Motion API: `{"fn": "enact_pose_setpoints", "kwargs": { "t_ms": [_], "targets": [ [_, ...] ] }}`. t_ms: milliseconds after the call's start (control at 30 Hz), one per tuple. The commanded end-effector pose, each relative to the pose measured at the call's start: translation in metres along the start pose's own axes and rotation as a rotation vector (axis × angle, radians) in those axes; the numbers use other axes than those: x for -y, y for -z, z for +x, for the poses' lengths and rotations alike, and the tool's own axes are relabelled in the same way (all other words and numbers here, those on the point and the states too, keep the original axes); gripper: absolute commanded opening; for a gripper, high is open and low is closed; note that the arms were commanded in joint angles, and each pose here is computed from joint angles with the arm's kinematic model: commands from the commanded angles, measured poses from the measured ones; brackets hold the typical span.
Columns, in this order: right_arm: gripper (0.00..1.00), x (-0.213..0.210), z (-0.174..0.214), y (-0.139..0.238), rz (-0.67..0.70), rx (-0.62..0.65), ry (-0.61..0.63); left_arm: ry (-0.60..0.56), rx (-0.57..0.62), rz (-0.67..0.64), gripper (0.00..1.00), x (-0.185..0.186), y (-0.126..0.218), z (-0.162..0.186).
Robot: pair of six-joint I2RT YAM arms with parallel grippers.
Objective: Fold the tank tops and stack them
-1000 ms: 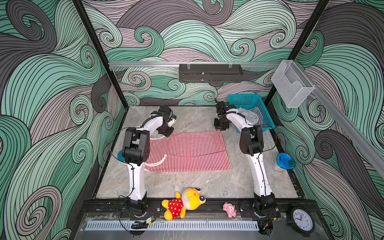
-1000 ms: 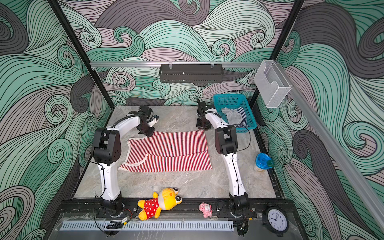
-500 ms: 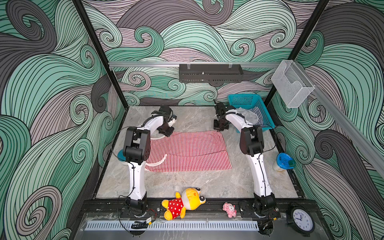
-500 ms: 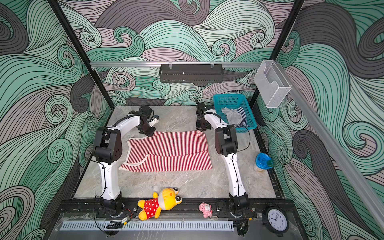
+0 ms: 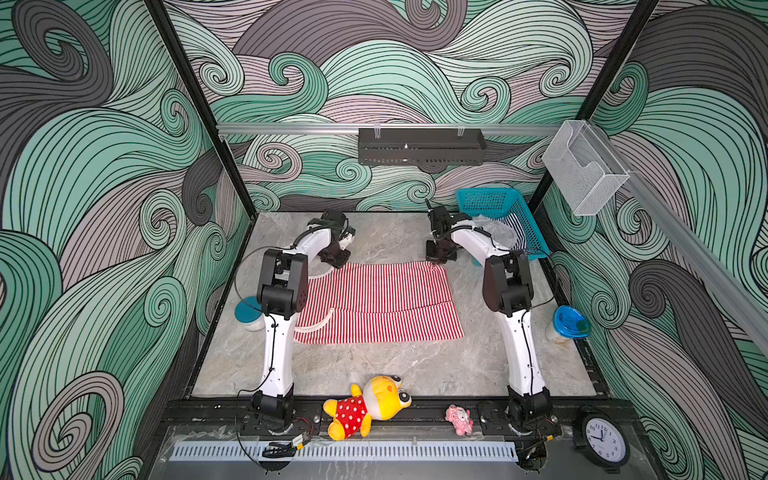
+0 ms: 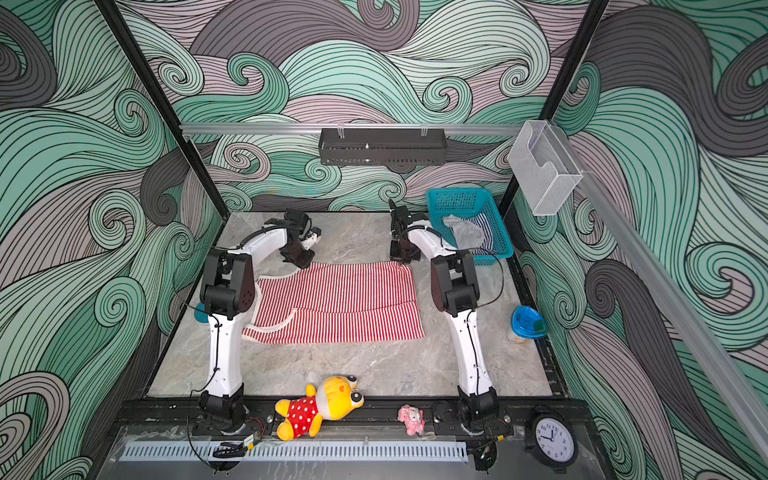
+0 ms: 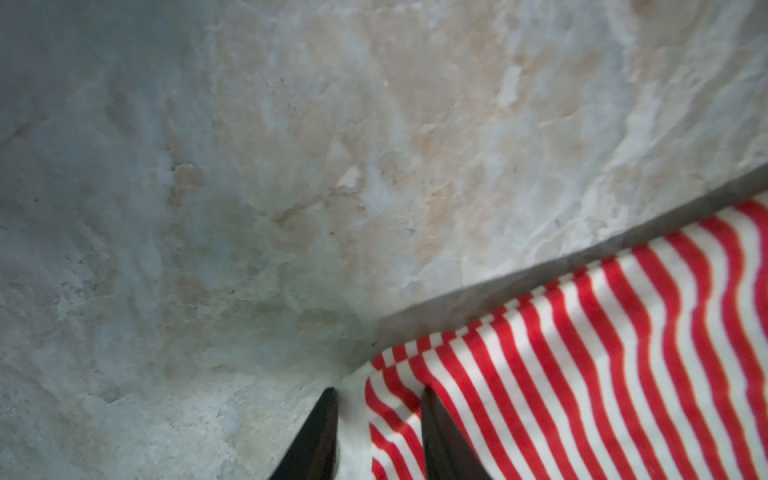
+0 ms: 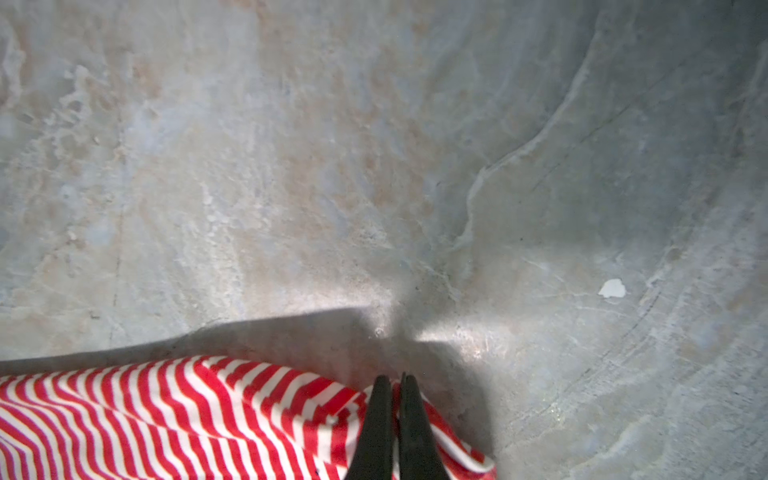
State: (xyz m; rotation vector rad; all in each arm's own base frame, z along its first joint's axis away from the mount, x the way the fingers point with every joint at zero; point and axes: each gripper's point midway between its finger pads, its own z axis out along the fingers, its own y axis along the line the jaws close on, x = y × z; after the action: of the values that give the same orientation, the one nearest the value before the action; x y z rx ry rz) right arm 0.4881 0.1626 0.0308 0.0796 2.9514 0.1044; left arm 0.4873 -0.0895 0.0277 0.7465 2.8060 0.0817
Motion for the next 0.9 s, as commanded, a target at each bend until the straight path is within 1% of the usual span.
{"fn": "enact_pose_setpoints", "kwargs": {
  "t_ms": [0, 167, 267, 433, 500, 633, 867],
  "targets": [
    [0.02, -0.003, -0.004, 0.022, -0.019, 0.033, -0.002, 0.021, 0.002, 0.015, 0.38, -0.011, 0.000, 0.000],
    [0.01, -0.004, -0.004, 0.023, -0.024, 0.033, -0.004, 0.030, -0.004, 0.035, 0.37, -0.015, -0.003, 0.000],
    [0.01, -0.004, -0.003, 0.022, -0.023, 0.031, -0.008, 0.013, -0.018, 0.082, 0.36, -0.007, -0.007, 0.002],
    [0.01, -0.004, -0.003, 0.022, -0.023, 0.031, -0.008, -0.028, -0.054, 0.209, 0.36, 0.016, -0.006, 0.008],
    [0.01, -0.003, -0.003, 0.021, -0.021, 0.032, -0.009, -0.037, -0.055, 0.236, 0.36, 0.021, -0.007, 0.010],
    [0.01, -0.004, -0.003, 0.020, -0.025, 0.029, -0.014, -0.031, -0.055, 0.216, 0.35, 0.018, -0.011, 0.010],
    [0.00, -0.004, -0.003, 0.022, -0.026, 0.034, -0.013, 0.013, -0.040, 0.112, 0.32, -0.002, -0.021, 0.002]
  ]
}}
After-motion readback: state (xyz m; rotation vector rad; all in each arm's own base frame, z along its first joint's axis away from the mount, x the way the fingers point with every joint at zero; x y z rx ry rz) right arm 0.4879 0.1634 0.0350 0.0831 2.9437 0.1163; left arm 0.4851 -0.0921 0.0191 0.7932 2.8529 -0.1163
